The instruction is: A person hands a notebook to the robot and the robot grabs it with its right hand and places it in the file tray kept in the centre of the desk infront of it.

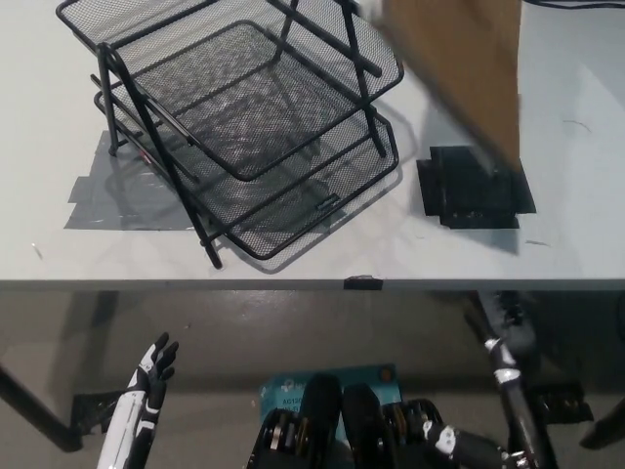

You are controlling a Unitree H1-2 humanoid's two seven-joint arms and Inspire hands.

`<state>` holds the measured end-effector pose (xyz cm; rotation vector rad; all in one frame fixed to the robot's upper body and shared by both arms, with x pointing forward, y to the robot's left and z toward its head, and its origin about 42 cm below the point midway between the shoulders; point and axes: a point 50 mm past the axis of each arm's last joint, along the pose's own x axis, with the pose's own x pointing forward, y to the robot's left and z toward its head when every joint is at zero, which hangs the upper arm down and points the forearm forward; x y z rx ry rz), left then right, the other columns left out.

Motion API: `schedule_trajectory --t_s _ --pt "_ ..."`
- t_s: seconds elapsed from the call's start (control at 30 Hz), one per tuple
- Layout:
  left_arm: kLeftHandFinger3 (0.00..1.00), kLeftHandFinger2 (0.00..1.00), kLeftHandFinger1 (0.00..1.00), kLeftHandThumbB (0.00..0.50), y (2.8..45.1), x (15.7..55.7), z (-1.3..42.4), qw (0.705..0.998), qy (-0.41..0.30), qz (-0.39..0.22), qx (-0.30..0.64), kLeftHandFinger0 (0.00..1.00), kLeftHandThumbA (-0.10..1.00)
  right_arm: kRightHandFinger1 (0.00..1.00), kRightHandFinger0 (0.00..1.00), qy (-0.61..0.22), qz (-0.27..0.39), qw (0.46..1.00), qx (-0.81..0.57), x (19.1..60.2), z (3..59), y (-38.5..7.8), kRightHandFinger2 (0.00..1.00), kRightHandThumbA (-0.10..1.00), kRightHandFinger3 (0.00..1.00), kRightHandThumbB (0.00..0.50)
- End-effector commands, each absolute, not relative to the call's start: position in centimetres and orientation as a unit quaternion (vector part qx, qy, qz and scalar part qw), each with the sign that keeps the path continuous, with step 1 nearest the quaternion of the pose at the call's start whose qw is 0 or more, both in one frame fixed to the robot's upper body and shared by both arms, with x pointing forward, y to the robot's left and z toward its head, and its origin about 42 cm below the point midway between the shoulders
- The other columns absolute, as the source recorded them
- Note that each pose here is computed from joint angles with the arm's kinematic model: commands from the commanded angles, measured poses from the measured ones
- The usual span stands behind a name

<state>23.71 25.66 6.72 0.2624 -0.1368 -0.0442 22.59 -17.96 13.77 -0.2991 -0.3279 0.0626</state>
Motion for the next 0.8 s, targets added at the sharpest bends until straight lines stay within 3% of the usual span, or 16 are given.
schedule_trajectory --t_s 0.0,0.1,0.27,0.47,0.77 --pt "1.0 1.0 1.0 0.356 26.0 23.2 7.3 0.985 -0.101 -0.006 0.141 1.0 1.0 1.0 1.0 -0.265 -0.029 0.951 -0.158 22.8 17.8 -18.5 1.0 1.0 1.0 0.214" --pt "1.0 1.0 1.0 0.366 26.0 23.2 7.4 0.984 -0.102 -0.007 0.147 1.0 1.0 1.0 1.0 -0.267 -0.047 0.949 -0.158 24.3 19.0 -18.9 1.0 1.0 1.0 0.252" --pt "1.0 1.0 1.0 0.385 26.1 23.6 7.6 0.985 -0.104 -0.007 0.14 1.0 1.0 1.0 1.0 -0.291 -0.07 0.938 -0.173 26.5 21.2 -19.0 1.0 1.0 1.0 0.263" --pt "1.0 1.0 1.0 0.359 26.0 24.1 7.9 0.983 -0.109 -0.009 0.144 1.0 1.0 1.0 1.0 -0.333 -0.107 0.911 -0.22 28.5 23.7 -18.0 1.0 1.0 1.0 0.321" --pt "1.0 1.0 1.0 0.335 26.0 24.5 8.3 0.982 -0.117 -0.014 0.147 1.0 1.0 1.0 1.0 -0.357 -0.147 0.875 -0.293 32.4 24.6 -16.2 1.0 0.96 1.0 0.354"
